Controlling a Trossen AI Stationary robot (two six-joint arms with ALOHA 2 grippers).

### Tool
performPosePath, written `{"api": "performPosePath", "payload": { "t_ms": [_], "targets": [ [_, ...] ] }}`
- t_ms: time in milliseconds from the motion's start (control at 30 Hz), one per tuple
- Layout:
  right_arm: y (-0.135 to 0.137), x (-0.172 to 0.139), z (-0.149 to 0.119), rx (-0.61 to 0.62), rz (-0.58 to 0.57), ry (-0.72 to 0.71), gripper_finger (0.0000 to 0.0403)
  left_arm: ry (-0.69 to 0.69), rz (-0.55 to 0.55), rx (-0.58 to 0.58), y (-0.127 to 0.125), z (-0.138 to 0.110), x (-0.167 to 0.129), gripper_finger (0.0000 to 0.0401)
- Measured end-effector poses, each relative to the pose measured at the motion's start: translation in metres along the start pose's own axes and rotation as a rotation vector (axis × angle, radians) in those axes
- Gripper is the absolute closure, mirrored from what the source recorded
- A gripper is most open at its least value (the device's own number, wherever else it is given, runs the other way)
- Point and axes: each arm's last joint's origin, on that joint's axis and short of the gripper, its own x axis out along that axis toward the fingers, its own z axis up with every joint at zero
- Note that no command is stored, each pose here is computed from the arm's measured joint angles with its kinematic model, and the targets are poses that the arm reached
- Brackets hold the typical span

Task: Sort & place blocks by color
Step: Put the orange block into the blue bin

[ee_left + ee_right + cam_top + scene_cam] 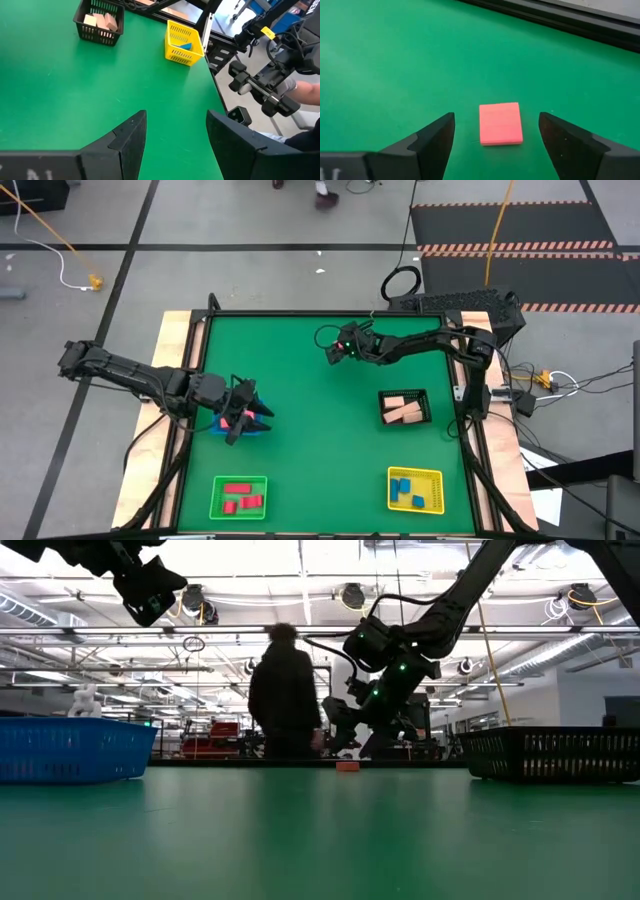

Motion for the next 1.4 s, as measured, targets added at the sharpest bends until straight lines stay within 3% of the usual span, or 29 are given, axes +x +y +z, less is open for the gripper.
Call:
{"api": "performPosePath", "payload": {
  "t_ms": [433, 700, 867, 1067, 1400],
  "targets": [
    [-0.001, 0.002, -0.001, -0.041, 0.037, 0.033, 0.0124, -0.002, 0.001, 0.01, 0.0, 0.0, 0.0, 0.0194],
    [0.001, 0.036, -0.011, -0.128, 0.004, 0.071, 0.013, -0.003, 0.002, 0.009, 0.0, 0.0, 0.0, 0.0194],
    [0.008, 0.041, -0.016, -0.144, -0.016, 0.079, 0.0178, -0.004, 0.008, -0.005, 0.001, 0.0, 0.0, 0.0194],
    [0.006, 0.04, -0.021, -0.101, -0.036, 0.137, 0.028, -0.005, 0.009, -0.017, 0.001, 0.001, 0.0, 0.0194],
    [0.006, 0.032, -0.017, -0.096, -0.034, 0.16, 0.0284, -0.005, 0.009, -0.017, 0.001, 0.001, 0.0, 0.0194]
  ]
}}
